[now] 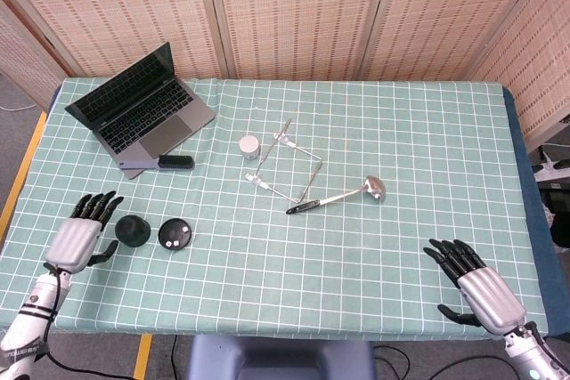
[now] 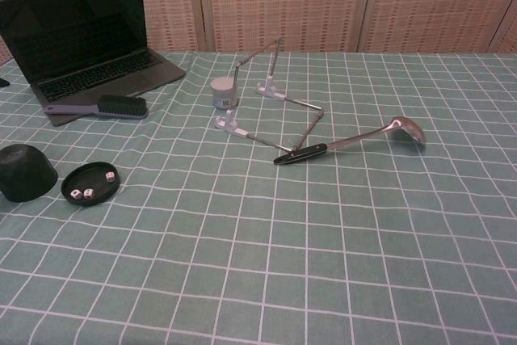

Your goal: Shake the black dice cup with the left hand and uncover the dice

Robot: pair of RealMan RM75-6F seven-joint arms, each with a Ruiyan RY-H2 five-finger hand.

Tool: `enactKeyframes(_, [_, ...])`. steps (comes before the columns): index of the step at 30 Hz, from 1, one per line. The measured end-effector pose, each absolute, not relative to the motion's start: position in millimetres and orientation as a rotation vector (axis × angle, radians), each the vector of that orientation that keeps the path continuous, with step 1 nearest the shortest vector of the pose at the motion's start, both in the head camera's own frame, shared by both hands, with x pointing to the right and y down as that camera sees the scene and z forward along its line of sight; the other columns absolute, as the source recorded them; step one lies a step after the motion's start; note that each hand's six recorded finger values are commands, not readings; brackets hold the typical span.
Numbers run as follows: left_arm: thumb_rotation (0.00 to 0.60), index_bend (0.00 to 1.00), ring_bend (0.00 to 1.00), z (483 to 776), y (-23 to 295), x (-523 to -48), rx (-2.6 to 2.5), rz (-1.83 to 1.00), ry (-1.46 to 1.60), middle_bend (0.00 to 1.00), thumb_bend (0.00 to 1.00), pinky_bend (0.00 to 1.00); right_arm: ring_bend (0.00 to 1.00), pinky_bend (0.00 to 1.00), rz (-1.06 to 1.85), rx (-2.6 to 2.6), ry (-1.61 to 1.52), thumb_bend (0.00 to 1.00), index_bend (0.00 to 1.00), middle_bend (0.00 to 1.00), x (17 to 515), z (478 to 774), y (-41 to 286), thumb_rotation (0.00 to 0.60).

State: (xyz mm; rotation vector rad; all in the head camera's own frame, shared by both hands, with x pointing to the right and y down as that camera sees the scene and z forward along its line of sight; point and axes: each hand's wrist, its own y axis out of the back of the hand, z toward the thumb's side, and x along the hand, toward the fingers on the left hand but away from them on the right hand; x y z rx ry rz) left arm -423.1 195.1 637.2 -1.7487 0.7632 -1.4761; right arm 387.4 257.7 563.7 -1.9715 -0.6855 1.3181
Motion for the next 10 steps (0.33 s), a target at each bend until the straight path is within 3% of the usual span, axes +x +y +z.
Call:
enactKeyframes(6, [0.600, 0.00, 0.00, 591, 254, -439, -1.744, -1.342, 0.943, 0.00, 0.42, 0.00, 0.00, 0.00, 1.336, -1.906, -0.682, 0.15, 0.00, 0.00, 387, 568, 256, 0.600])
enactKeyframes(10, [0.600, 0.00, 0.00, 588, 273, -444, -1.757, -1.362, 0.931, 0.00, 0.42, 0.00, 0.00, 0.00, 1.339, -1.890, -0.691, 0.15, 0.00, 0.00, 386, 569, 256, 0.600])
